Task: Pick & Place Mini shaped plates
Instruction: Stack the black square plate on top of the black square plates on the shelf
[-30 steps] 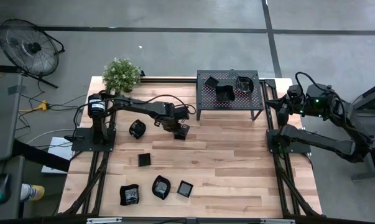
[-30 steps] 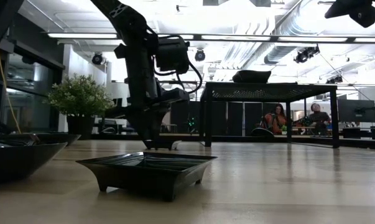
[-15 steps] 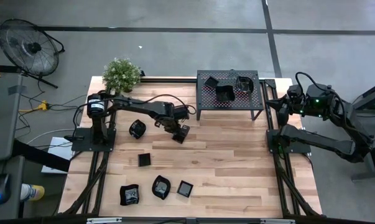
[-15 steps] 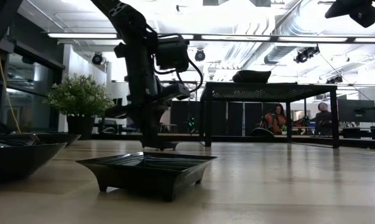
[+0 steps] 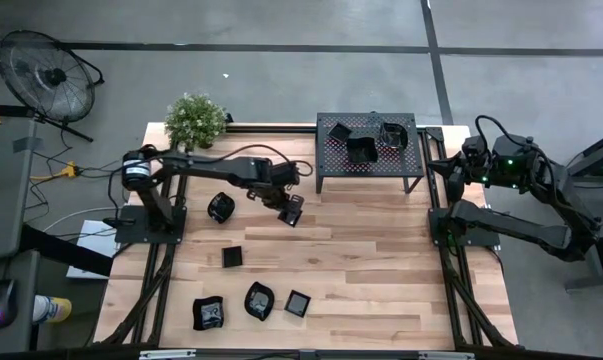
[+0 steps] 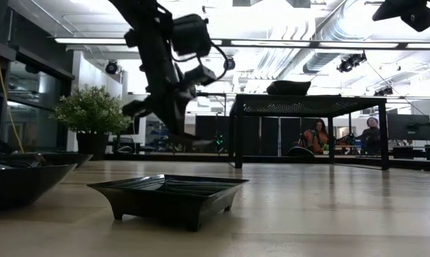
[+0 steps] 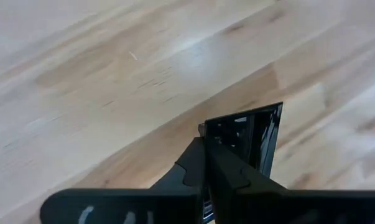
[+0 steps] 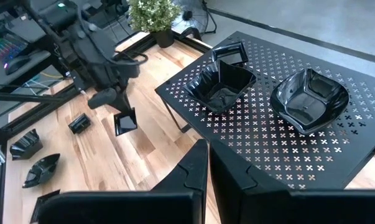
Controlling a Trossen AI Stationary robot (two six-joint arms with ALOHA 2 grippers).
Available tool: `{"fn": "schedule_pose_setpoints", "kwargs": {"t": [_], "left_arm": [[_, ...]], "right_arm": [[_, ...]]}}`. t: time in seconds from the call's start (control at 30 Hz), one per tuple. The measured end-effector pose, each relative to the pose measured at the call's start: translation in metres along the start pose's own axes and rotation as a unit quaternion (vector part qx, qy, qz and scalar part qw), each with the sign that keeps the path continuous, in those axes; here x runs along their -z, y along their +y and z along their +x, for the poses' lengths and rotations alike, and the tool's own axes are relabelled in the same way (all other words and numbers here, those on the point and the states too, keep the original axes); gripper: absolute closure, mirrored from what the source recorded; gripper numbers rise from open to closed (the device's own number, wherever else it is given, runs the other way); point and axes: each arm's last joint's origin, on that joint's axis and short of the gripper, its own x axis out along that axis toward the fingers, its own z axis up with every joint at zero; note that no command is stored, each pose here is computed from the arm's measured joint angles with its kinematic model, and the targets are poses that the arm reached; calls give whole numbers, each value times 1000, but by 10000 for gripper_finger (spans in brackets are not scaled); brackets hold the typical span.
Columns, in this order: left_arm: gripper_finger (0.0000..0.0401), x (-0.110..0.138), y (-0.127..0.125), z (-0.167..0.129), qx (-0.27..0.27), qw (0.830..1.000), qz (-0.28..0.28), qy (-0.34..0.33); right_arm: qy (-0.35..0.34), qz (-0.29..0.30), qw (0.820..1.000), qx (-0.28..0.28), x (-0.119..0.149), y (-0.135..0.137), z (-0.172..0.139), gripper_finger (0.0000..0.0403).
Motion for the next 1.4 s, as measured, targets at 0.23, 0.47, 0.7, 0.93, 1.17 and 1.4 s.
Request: {"fn": "schedule_pose_setpoints", "kwargs": {"t": [0.23,0.47,0.7,0.93,1.17,1.4], "left_arm": [[401,2,-4,-35,41,999,9,-31],[401,5,-5,-67,69,994,25,-81],[401,1,-9,-79,92,985,52,-139],[401,-6,-22,-94,103,968,120,-192],[401,-17,-41,-139,68,937,198,-281],[401,-27,-54,-181,11,889,220,-402]], "right_arm": [[0,26,1000,1,0,0,0,391],[0,55,998,6,-1,0,2,386],[-19,72,997,6,-12,3,12,352],[-27,67,997,4,-25,6,30,347],[-45,45,998,-2,-39,10,49,355],[-73,30,997,19,-51,12,65,363]]}}
